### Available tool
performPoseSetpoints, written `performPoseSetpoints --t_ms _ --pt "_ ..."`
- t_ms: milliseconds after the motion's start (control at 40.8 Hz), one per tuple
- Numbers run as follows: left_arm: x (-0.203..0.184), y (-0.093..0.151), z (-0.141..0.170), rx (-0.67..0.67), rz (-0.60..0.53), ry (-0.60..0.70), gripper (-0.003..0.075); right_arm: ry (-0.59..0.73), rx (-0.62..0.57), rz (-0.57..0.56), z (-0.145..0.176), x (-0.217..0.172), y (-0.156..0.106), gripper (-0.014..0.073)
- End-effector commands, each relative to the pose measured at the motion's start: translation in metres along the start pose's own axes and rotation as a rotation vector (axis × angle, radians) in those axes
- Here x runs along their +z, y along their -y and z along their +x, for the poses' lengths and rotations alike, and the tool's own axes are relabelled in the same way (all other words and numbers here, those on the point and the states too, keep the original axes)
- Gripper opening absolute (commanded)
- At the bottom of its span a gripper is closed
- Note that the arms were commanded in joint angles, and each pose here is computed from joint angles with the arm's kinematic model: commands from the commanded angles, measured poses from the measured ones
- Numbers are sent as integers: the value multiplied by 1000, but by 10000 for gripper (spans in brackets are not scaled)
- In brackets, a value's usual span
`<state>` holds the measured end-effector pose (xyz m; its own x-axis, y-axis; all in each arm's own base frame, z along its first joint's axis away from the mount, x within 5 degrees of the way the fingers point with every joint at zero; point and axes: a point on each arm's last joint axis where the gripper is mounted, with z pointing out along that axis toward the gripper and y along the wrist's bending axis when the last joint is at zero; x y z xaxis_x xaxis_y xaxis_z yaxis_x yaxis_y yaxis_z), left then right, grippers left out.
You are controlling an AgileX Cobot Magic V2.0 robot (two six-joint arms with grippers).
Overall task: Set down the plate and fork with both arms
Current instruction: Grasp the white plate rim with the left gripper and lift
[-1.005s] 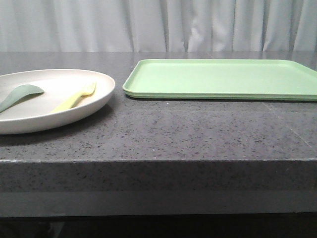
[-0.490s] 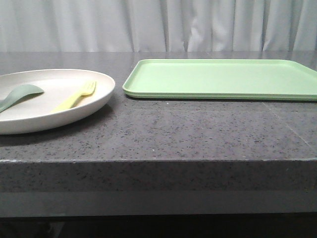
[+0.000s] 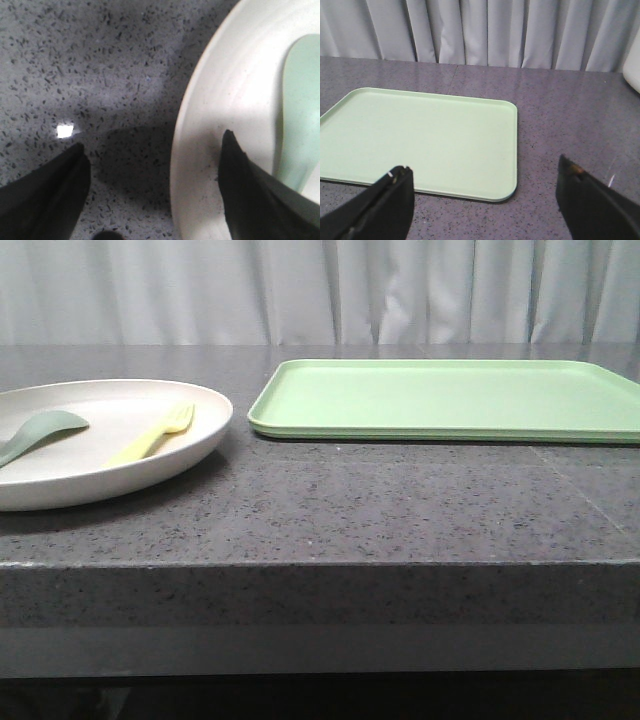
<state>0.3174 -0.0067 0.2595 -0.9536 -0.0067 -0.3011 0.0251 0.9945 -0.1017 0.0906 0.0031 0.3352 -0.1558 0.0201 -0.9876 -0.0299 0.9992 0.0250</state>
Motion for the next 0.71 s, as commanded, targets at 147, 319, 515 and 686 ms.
performPoseSetpoints --t_ms 147,319,515,686 --pt "-17 2 -6 -1 7 77 490 104 -6 8 -18 -2 1 602" --pt "-17 4 -6 -14 25 79 276 104 -6 8 -18 -2 1 602" --pt "-17 4 -7 -14 27 82 -16 104 -6 8 -18 -2 1 602" --pt "-17 4 -5 -14 30 65 -18 104 -6 8 -18 -2 1 602"
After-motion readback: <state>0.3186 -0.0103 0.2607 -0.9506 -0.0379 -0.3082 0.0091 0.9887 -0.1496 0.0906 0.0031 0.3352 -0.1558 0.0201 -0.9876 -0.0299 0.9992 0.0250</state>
